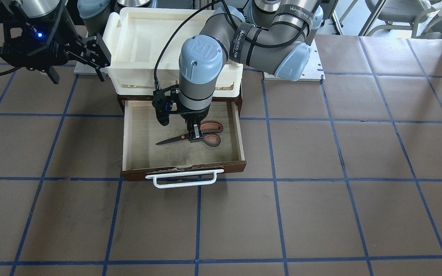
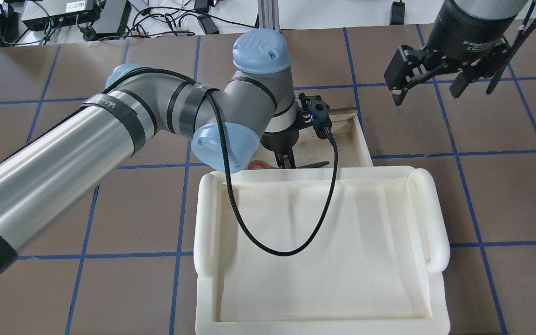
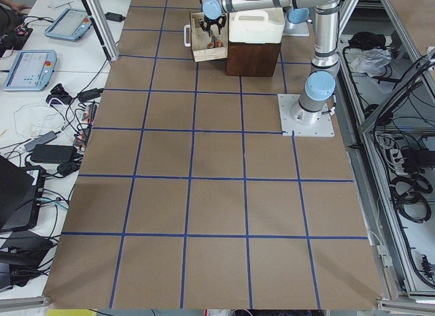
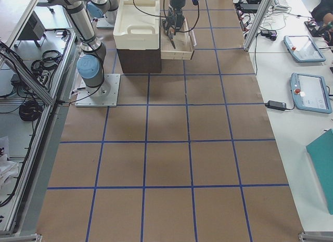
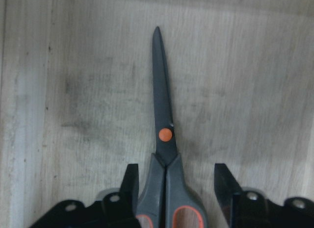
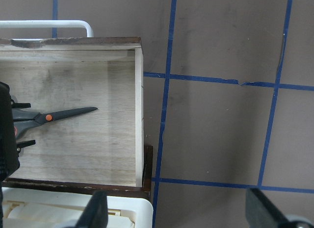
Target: Place scissors in drawer with both arms
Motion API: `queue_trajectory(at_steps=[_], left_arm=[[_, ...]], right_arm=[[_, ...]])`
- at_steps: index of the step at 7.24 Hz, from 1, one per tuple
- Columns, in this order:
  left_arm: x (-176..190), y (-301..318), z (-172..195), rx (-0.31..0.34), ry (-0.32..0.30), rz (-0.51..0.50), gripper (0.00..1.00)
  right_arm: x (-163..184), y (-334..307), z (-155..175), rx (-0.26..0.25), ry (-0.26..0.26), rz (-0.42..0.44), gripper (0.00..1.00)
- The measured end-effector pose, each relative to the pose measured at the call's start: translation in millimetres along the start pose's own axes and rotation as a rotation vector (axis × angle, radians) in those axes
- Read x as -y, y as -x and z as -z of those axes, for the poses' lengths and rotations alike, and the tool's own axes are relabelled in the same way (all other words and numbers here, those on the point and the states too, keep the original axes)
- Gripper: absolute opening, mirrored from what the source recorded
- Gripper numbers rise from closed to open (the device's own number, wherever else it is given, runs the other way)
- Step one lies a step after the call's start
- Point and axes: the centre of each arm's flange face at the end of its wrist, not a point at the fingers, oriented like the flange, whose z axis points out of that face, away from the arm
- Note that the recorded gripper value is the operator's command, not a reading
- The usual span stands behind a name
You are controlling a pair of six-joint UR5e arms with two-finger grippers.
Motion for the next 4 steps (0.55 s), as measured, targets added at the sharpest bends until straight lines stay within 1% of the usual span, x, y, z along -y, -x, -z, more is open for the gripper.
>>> queue_trajectory(at_steps=[1, 2, 3, 4], left_arm=[[0.8, -1.8, 10.3, 0.016, -0.013, -0.004, 0.92], [2.4, -3.6, 30.5, 0.044, -0.035, -0.012, 0.93], [1.4, -3.7, 56.0, 0.073, -0.058, -0.014, 0.97], [-9.6, 3.1, 80.2, 0.084, -0.065, 0.001, 0.99]], right_arm=[[0.1, 0.0, 0.2, 0.0, -0.001, 0.0, 1.0], [0.1, 0.0, 0.3, 0.0, -0.002, 0.0, 1.0], [0.3, 0.1, 0.3, 0.001, -0.002, -0.001, 1.0], [0.2, 0.1, 0.9, 0.0, -0.005, -0.001, 1.0]])
